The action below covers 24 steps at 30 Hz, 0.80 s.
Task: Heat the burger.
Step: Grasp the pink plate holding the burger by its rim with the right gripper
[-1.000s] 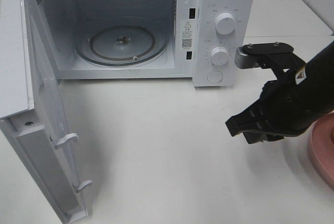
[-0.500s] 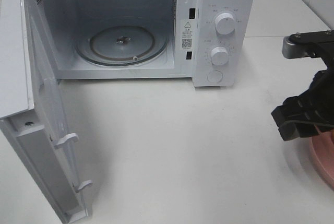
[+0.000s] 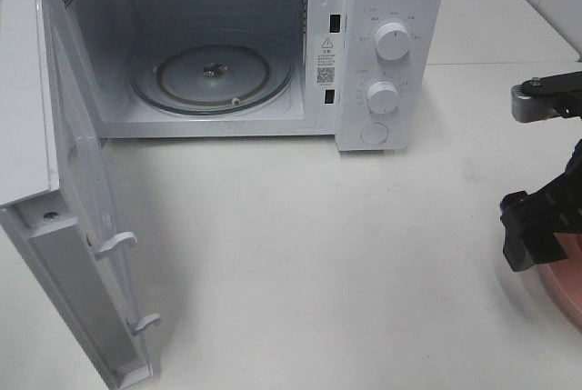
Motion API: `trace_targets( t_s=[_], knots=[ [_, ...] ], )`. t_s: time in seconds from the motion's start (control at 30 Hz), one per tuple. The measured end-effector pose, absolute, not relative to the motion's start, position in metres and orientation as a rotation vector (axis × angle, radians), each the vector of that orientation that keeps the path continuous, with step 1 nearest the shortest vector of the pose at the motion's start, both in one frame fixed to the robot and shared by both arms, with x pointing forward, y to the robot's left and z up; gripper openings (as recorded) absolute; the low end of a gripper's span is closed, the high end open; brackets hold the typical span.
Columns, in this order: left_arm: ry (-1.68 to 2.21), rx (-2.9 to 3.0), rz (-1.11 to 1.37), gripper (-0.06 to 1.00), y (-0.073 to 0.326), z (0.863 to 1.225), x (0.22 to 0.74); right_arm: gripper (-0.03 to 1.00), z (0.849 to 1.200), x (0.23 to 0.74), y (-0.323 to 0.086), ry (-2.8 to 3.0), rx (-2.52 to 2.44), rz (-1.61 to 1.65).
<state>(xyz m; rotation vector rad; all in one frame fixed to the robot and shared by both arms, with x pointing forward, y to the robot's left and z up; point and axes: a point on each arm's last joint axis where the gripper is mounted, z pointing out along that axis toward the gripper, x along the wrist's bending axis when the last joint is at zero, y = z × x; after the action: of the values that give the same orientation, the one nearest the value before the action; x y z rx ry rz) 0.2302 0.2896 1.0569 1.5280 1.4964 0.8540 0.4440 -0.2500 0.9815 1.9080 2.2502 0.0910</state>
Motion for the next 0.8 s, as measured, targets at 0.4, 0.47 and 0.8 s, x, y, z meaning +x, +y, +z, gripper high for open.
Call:
trace_targets(
  t_s=[0.4,0.47,0.8],
  knots=[
    [1.496,1.528,0.854,0.97,0.290,1.057,0.230,0.98,0.951,0.460,-0.251,2.259,1.972,-0.005],
    [1.496,1.528,0.854,0.97,0.290,1.057,0.230,0.97,0.949,0.462,-0.256,2.240,1.990,-0.004],
    [1.496,1.528,0.854,0.97,0.290,1.057,0.230,0.95,0.931,0.470,-0.262,2.239,2.024,-0.068]
  ],
)
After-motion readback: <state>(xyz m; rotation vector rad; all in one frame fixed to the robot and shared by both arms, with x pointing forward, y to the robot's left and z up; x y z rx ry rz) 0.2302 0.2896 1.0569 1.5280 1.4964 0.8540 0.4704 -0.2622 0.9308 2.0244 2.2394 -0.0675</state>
